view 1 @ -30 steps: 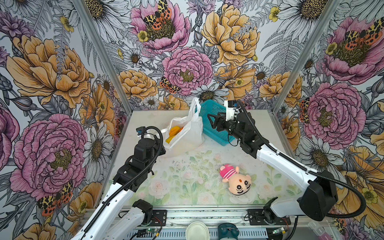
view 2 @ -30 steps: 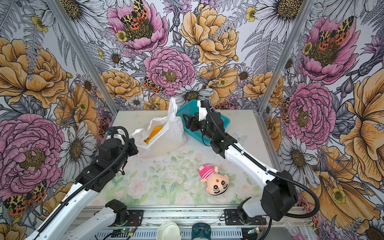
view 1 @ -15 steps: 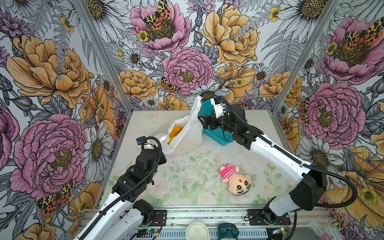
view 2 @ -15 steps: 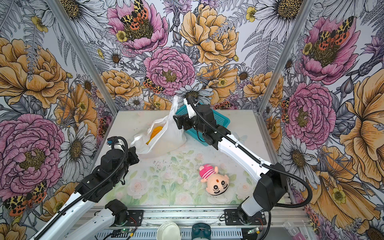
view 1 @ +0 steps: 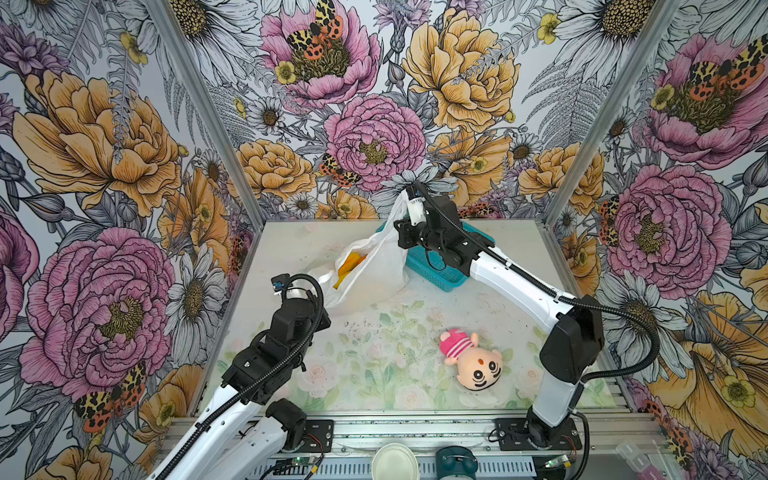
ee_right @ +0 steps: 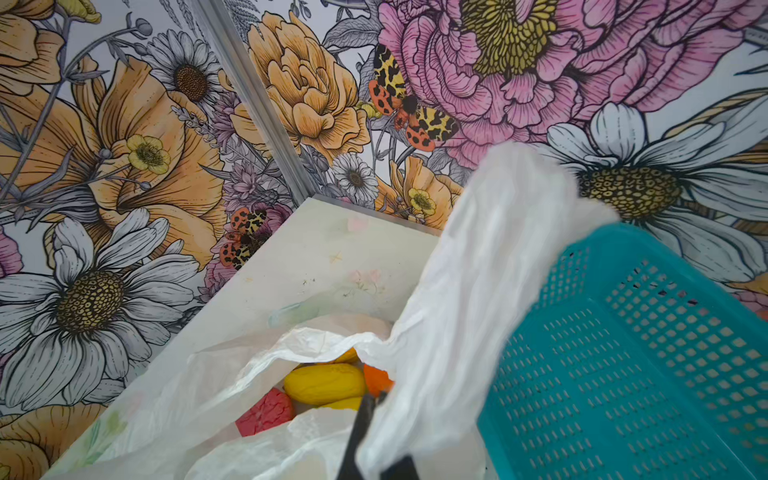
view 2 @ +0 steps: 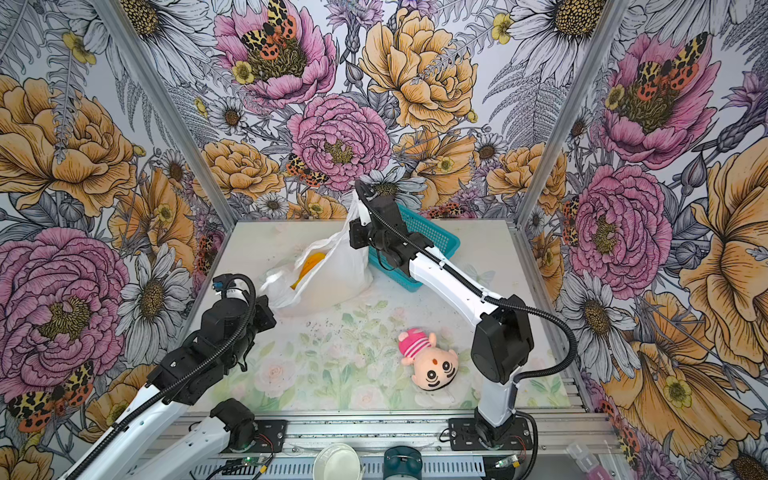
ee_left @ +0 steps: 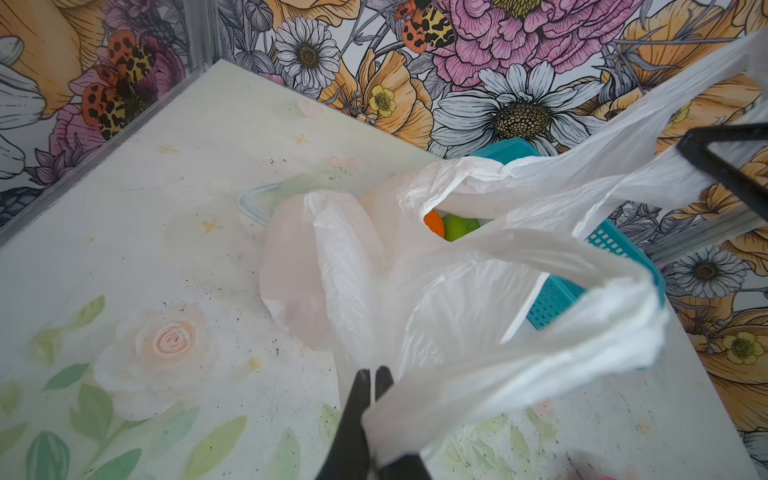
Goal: Untie the knot of the plastic bag and take out the fruit
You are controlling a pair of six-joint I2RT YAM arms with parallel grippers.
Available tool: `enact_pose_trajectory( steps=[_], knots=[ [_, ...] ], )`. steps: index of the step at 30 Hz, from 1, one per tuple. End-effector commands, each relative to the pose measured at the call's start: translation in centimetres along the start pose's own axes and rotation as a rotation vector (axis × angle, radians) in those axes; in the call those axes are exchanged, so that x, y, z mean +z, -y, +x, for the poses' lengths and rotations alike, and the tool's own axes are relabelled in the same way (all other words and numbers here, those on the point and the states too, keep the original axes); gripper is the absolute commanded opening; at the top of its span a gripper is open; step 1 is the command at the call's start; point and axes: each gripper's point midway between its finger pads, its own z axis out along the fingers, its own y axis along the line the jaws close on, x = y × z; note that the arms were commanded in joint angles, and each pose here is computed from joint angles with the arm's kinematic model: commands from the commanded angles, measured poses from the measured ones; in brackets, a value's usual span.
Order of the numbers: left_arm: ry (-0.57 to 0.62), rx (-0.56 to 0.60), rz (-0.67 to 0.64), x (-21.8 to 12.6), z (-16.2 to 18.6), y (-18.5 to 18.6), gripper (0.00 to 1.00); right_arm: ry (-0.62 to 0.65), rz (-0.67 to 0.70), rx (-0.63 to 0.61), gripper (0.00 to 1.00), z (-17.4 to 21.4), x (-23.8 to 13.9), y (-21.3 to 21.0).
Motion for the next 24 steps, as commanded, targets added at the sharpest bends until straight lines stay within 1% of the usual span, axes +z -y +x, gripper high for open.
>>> enact_pose_trajectory(
  steps=[1,2,3,4,6,9,11,14,16,18,20,21,22,24],
  knots=[
    [0.076,-0.005,-0.017,-2.3,-3.2,-0.3,0.25,0.03,0.02,0.006,0.0,0.0,-2.1,-0.3],
    [0.089,-0.007,-0.018,-2.7,-3.9,-0.3,0.31,0.042,0.011,0.004,0.0,0.0,-2.6,-0.6],
    [0.106,-0.011,-0.015,-3.3,-4.8,-0.1,0.43,0.053,-0.003,0.005,0.0,0.1,-3.2,-0.9],
    [0.116,-0.008,-0.007,-3.9,-5.9,0.2,0.51,0.063,-0.027,0.004,0.0,0.3,-3.7,-1.4],
    [0.14,-0.015,-0.003,-5.8,-8.5,0.6,0.62,0.068,-0.077,-0.003,0.0,1.0,-4.6,-2.5],
    [0.213,-0.026,0.035,-9.2,-13.4,1.8,0.74,0.076,-0.14,-0.008,0.0,1.7,-5.6,-3.9],
    [0.277,-0.029,0.034,-11.1,-16.7,2.3,0.8,0.089,-0.182,0.001,0.0,1.9,-6.3,-4.5],
    [0.335,0.034,0.037,-12.5,-21.0,4.3,0.87,0.11,-0.255,0.022,0.0,2.3,-6.9,-5.6],
    [0.343,0.1,0.027,-11.7,-23.0,6.1,0.91,0.115,-0.292,0.035,0.0,2.4,-7.0,-6.2],
    [0.331,0.193,0.029,-9.9,-24.5,8.7,0.96,0.111,-0.307,0.039,0.0,2.5,-7.0,-6.5],
    [0.304,0.327,0.035,-7.9,-25.3,11.1,0.99,0.106,-0.305,0.041,0.0,2.6,-6.9,-6.5],
    [0.28,0.393,0.015,-6.5,-25.5,11.9,0.99,0.106,-0.301,0.042,0.0,2.6,-6.9,-6.4],
    [0.266,0.433,-0.02,-5.4,-25.7,12.2,0.99,0.105,-0.295,0.043,0.0,2.7,-6.9,-6.3],
    [0.237,0.483,-0.119,-2.3,-26.0,11.8,0.99,0.108,-0.293,0.045,0.0,2.9,-7.1,-6.2]
  ],
)
